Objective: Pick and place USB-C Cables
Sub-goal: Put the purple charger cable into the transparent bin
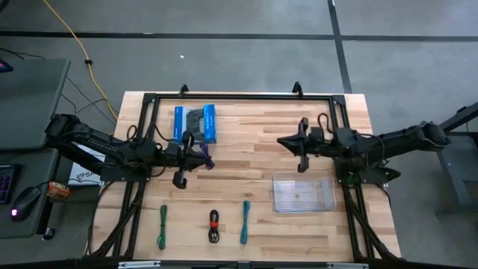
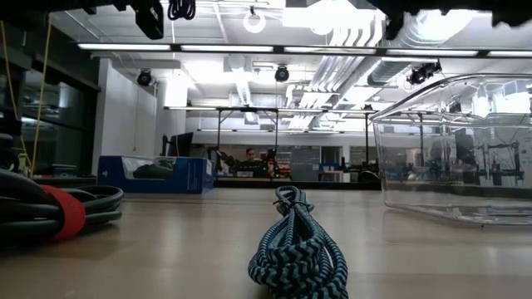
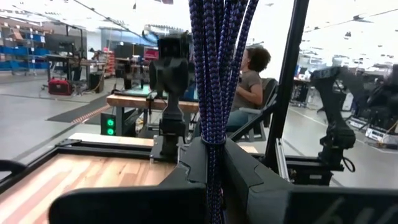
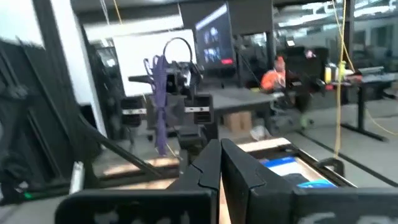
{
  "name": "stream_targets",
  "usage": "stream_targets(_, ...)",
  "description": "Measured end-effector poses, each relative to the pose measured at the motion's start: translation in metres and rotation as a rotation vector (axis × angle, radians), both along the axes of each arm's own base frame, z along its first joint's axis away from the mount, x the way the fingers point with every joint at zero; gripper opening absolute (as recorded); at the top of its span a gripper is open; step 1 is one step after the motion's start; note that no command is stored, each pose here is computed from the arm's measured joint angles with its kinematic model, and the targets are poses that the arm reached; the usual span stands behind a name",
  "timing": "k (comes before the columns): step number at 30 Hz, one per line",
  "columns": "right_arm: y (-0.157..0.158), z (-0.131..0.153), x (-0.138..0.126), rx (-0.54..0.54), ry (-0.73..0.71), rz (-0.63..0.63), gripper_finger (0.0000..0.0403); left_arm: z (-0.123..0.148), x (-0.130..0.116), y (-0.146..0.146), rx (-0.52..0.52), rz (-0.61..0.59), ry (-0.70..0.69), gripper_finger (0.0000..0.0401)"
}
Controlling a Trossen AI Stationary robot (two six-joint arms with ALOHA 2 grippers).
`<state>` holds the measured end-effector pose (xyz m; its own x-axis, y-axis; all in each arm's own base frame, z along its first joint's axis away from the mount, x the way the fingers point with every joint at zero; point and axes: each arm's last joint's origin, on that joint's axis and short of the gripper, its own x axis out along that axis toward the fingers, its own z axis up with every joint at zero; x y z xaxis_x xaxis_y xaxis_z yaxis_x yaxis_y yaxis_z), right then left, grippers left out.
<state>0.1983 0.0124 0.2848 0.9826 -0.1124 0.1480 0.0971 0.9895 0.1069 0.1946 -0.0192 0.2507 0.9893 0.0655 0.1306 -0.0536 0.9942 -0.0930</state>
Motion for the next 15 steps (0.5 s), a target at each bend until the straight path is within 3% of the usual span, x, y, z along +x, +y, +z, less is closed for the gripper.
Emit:
stream_targets(7, 0.001, 0.026, 0.018, -0.014, 0.154, -0.030, 0.0000, -0.001, 0.000, 0.000, 0.001, 0.000, 0.009, 0.0000)
stream_targets(15, 0.002, 0.023, 0.017, 0.023, 0.190, 0.006, 0.0001, -0.001, 0.000, 0.000, 0.018, 0.003, 0.016, 0.0000)
